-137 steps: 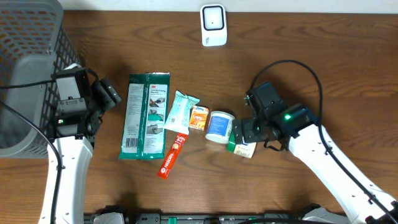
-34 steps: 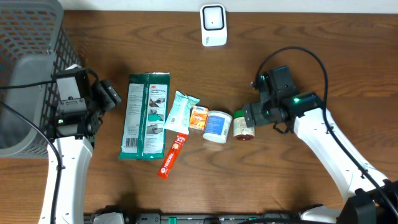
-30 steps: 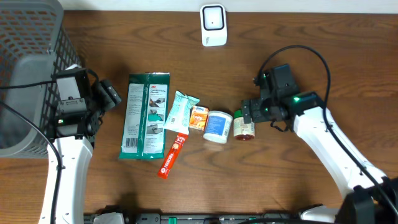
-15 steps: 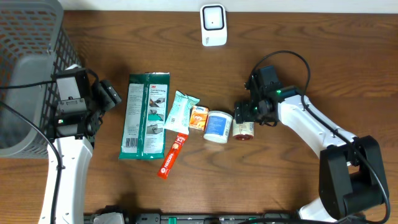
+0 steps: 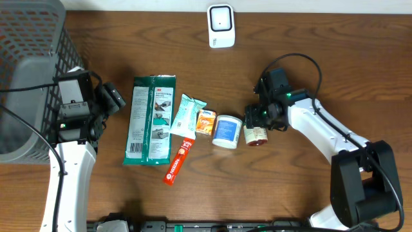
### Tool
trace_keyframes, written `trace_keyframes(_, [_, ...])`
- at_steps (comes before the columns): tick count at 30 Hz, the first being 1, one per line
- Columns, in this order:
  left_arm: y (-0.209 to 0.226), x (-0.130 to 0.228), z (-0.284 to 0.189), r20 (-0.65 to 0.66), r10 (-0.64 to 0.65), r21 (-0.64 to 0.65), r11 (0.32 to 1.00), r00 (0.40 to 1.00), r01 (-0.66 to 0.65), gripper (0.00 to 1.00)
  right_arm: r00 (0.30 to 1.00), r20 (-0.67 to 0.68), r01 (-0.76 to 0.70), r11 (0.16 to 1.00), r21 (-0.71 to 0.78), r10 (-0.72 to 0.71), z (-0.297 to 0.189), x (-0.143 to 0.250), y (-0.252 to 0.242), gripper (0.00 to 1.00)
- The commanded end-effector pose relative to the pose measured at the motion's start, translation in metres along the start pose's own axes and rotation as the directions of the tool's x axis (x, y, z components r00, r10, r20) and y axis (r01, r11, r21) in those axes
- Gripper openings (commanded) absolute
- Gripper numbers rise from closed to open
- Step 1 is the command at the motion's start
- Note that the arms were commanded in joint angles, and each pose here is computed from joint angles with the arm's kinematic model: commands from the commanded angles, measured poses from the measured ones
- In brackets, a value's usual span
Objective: Scan the item barcode
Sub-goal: 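Lift the jar with the right gripper and move it up-right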
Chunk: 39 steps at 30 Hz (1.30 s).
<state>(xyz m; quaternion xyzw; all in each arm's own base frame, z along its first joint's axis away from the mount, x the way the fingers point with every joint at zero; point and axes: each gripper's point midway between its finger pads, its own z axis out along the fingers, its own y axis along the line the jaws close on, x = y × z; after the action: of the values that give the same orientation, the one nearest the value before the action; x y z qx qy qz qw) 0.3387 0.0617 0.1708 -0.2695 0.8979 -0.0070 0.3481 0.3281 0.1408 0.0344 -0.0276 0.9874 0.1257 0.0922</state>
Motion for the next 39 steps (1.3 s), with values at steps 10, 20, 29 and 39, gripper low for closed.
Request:
trace_keyframes(10, [-0.001, -0.013, -0.008, 0.038, -0.012, 0.001, 1.000, 0.999, 0.012, 0.88, 0.999, 0.041, 0.003, 1.000, 0.026, -0.004, 0.008, -0.010, -0.009, 0.82])
trace_keyframes(20, [-0.001, -0.013, -0.008, 0.038, -0.012, 0.001, 1.000, 0.999, 0.012, 0.88, 0.984, -0.035, -0.174, 0.983, 0.051, 0.176, 0.019, 0.017, -0.017, 0.90])
trace_keyframes(29, [-0.001, -0.013, -0.008, 0.038, -0.012, 0.001, 1.000, 0.999, 0.012, 0.88, 0.976, -0.027, -0.215, 0.976, 0.036, 0.217, 0.019, 0.014, -0.014, 0.76])
trace_keyframes(39, [-0.001, -0.013, -0.008, 0.038, -0.012, 0.001, 1.000, 0.999, 0.012, 0.88, 0.980, 0.108, -0.165, 0.986, -0.019, 0.166, -0.037, -0.020, -0.004, 0.54])
